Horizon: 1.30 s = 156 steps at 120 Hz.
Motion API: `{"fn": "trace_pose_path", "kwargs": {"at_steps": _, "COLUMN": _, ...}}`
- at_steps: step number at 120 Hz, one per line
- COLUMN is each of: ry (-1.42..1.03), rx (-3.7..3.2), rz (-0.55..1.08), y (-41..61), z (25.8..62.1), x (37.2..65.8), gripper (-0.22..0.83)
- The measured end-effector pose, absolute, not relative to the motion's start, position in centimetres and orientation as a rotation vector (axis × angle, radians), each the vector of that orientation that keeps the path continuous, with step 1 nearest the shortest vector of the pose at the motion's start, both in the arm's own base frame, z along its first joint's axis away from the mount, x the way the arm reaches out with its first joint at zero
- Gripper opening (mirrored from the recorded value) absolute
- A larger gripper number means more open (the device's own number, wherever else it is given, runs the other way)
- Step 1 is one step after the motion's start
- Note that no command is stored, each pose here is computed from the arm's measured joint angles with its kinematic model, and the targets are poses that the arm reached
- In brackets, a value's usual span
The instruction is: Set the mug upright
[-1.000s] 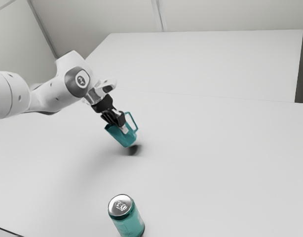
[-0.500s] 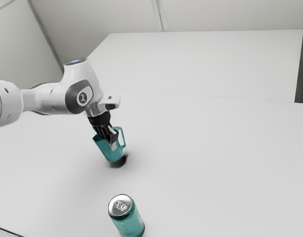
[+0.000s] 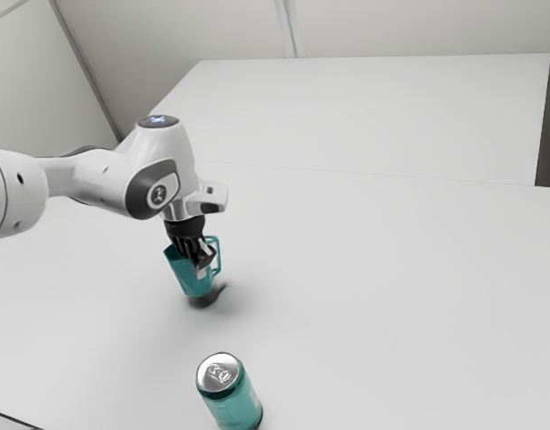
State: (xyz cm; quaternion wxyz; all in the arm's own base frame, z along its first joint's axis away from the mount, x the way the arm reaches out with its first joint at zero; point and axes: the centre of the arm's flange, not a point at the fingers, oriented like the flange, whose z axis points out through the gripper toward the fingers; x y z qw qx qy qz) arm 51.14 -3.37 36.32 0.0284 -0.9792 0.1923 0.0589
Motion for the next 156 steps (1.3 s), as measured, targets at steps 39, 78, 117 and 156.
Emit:
{"fn": "trace_pose_path", "kwargs": {"at_steps": 39, "ry": 0.523, "rx": -3.018, "rz": 0.177, "y": -3.4, "z": 33.3, "x": 52.1, "gripper": -0.15}}
{"fn": "trace_pose_path", "kwargs": {"at_steps": 78, "ry": 0.458, "rx": -3.038, "rz": 0.147, "y": -3.2, "z": 33.3, "x": 52.2, "gripper": 0.30}}
{"fn": "trace_pose_path", "kwargs": {"at_steps": 117, "ry": 0.423, "rx": -3.059, "rz": -0.036, "y": -3.2, "z": 40.0, "x": 53.4, "gripper": 0.55}}
{"fn": "trace_pose_path", "kwargs": {"at_steps": 156, "ry": 0.366, "rx": -3.018, "rz": -0.229, "y": -2.2, "z": 55.7, "x": 57.7, "gripper": 0.60}}
